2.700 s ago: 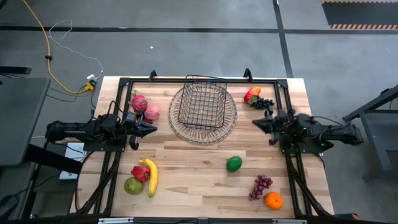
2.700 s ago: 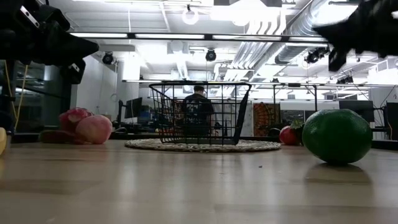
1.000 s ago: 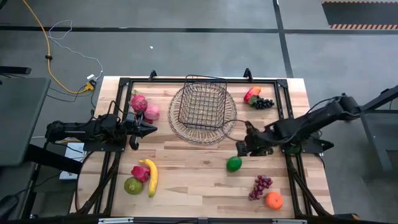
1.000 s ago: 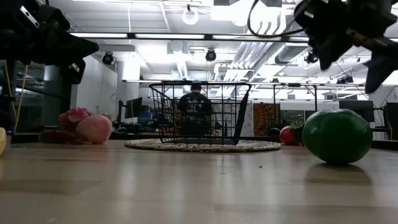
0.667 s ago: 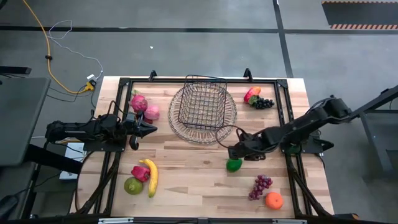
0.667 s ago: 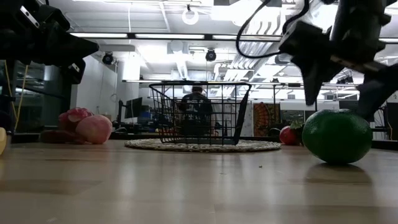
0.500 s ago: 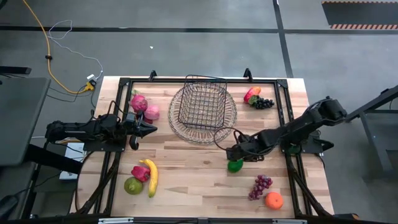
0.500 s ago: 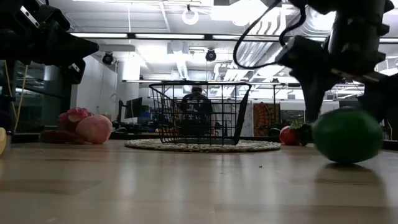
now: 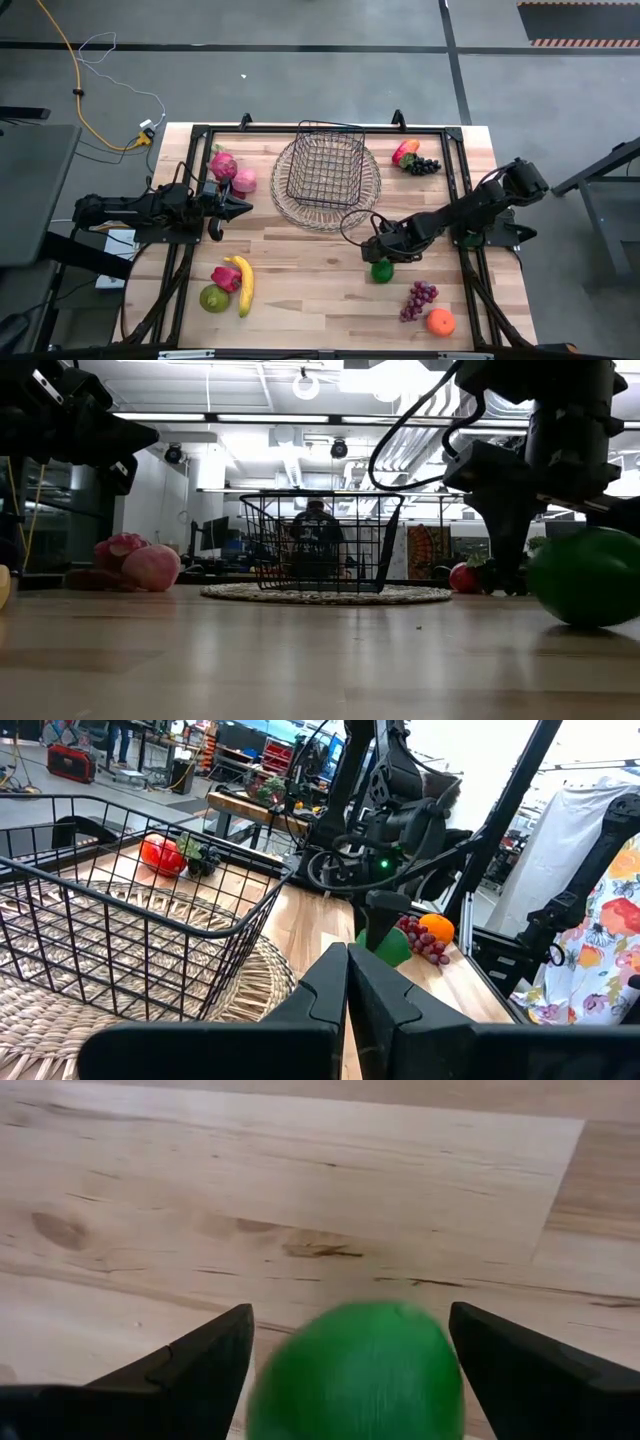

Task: Build produce basket
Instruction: Put the green lime into the black wire basket

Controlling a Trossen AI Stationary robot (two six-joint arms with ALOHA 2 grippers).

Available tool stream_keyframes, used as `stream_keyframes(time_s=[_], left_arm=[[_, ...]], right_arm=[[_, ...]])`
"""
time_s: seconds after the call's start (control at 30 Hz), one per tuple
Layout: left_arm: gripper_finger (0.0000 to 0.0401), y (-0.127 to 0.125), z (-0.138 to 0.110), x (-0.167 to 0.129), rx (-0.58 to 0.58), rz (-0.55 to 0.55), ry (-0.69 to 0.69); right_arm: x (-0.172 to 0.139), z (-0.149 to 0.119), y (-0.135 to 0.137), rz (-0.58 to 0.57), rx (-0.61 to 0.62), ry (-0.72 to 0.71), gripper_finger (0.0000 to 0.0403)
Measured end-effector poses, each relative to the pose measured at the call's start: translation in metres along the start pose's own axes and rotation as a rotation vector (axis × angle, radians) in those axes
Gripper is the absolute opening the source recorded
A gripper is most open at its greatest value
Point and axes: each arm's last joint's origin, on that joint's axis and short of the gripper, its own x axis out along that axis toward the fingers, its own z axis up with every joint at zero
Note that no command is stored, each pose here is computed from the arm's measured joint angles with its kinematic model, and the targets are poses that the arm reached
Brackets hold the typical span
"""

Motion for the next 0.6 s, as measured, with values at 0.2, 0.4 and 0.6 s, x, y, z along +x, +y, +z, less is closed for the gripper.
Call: stream_keyframes(time_s=[0.2,0.4,0.6], left_arm=[[0.0001,0.000,0.000,0.000,0.000,0.000,0.000],[0.0001,0.000,0.000,0.000,0.000,0.000,0.000],[0.0001,0.000,0.000,0.000,0.000,0.000,0.000]], right_arm=[[-0.001,0.000,0.000,0.003,-0.008,0.000,0.0289],[-0.003,0.006,0.002,0.004,-0.083,-0.007,0.0250],[-0.026,0.018,-0.001,0.018,-0.167,-0.046,0.0240]])
